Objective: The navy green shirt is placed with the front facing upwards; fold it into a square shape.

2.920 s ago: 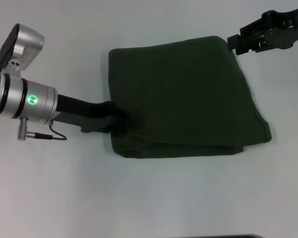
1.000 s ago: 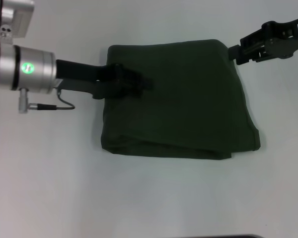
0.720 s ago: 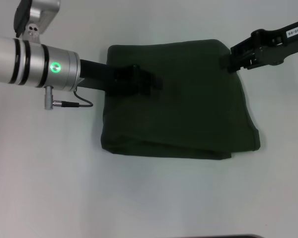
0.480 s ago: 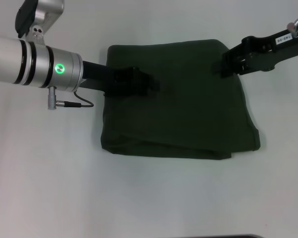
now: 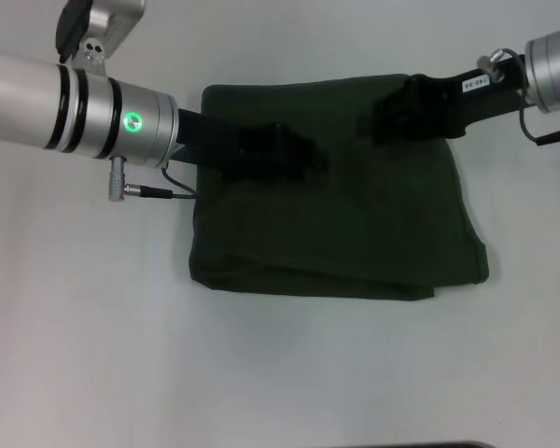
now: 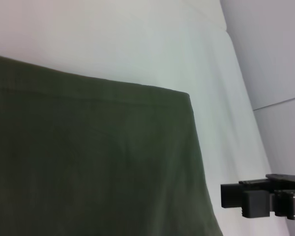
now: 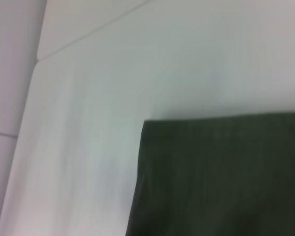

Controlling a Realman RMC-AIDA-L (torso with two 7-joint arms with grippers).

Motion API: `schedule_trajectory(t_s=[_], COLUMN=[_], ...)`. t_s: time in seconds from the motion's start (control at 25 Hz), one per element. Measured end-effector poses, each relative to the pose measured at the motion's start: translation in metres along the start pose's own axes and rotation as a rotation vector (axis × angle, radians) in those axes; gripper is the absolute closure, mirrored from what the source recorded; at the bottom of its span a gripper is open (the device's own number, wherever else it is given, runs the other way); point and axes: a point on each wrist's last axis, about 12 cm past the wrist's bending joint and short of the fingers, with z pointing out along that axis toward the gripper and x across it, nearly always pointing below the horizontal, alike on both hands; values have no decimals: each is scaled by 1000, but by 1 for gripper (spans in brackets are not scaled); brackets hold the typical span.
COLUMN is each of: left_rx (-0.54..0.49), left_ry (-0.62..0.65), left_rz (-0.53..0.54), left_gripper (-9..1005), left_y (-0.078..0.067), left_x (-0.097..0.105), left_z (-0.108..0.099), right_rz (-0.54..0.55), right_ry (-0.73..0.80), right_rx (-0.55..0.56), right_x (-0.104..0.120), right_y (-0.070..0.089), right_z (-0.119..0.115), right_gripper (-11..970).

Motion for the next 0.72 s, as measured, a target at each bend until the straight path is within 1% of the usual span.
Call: schedule_trajectory(t_s=[0.16,0.44,0.72], left_rx=[-21,-35,-40], left_ry=[-8,-21,-28], left_rz=[-4,-27,-28], left_gripper=[570,566,561], left_y=[4,11,12], left_x=[-1,-1,-2], left_z=[-1,-9,-11], right_rz=[0,1,1], right_ry=[-40,-73,-112], right_rx=[29,101,189], right_x=[-4,-8,-10], right_y=[-2,-14,-28], right_z=[5,3,3], right_gripper=[619,619,619])
